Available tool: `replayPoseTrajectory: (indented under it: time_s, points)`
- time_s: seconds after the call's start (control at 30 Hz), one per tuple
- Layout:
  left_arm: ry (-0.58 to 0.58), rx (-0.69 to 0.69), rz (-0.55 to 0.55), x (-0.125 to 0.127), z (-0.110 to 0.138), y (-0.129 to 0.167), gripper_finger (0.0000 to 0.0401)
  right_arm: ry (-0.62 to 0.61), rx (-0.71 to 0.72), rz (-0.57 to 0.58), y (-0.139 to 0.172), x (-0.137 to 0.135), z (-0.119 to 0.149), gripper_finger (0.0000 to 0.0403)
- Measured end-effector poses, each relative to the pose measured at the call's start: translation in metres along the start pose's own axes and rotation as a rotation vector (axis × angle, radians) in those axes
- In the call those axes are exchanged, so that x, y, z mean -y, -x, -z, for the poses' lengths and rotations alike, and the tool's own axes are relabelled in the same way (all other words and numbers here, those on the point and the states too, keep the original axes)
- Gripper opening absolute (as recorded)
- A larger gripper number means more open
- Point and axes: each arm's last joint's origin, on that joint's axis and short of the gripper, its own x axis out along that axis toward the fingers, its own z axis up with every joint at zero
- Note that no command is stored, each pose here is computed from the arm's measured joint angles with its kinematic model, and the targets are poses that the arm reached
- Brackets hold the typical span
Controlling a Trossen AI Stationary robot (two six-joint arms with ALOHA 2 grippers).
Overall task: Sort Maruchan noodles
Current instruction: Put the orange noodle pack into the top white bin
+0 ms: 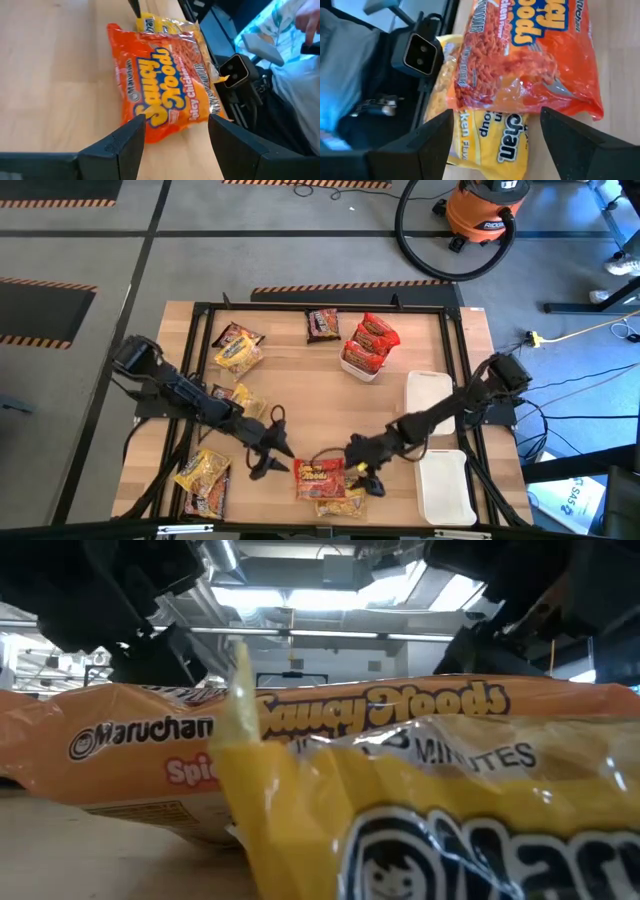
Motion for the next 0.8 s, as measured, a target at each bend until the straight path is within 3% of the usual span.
replayPoseTrajectory:
  time_s: [0.33,0.63,0.8]
  points:
    - [-0.044,-0.072,-0.042,-0.002,-0.006,-0.054,0.0209,-0.004,0.048,0.082,-0.018,0.011,0.004,0.0273]
    - [-0.069,-0.083,-0.201,-0.036,-0.02,-0.048,0.0209,-0.009,0.066,0.297,-0.011,0.043,-0.003,0.0273]
    - [-0.099,-0.082,-0.317,-0.057,-0.037,-0.03,0.0209,-0.062,0.032,0.429,0.008,0.063,-0.01,0.0273]
